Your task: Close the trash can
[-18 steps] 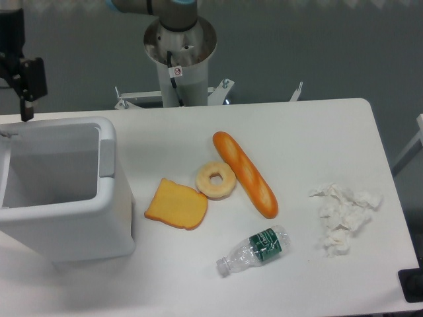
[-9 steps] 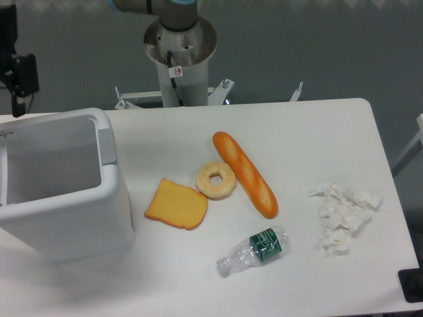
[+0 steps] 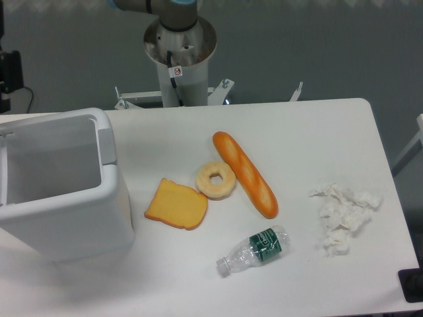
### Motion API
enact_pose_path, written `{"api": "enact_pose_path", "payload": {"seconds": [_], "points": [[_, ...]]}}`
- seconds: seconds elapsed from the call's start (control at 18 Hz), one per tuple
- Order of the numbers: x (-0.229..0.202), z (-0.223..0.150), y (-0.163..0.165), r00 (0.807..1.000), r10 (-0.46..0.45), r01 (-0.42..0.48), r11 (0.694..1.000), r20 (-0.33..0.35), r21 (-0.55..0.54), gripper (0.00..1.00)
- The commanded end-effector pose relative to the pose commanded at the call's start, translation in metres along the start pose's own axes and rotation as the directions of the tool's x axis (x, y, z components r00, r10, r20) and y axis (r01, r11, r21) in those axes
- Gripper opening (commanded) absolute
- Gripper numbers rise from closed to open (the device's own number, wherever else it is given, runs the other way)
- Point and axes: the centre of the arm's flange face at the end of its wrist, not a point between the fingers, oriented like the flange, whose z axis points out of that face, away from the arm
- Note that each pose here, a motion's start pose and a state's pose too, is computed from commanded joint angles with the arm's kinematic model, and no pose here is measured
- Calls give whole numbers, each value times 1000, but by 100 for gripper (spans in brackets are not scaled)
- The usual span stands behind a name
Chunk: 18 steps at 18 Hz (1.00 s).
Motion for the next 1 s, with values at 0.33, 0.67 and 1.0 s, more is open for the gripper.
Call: {"api": "enact_pose_path", "payload": {"seconds": [0.33, 0.67, 1.0], "points": [[-7, -3, -5, 999, -46, 45, 999, 18, 27, 100], [-33, -5, -2, 987, -116, 114, 993, 113, 27, 100], [-70, -11, 0, 971, -182, 177, 983, 154, 47, 100]]}}
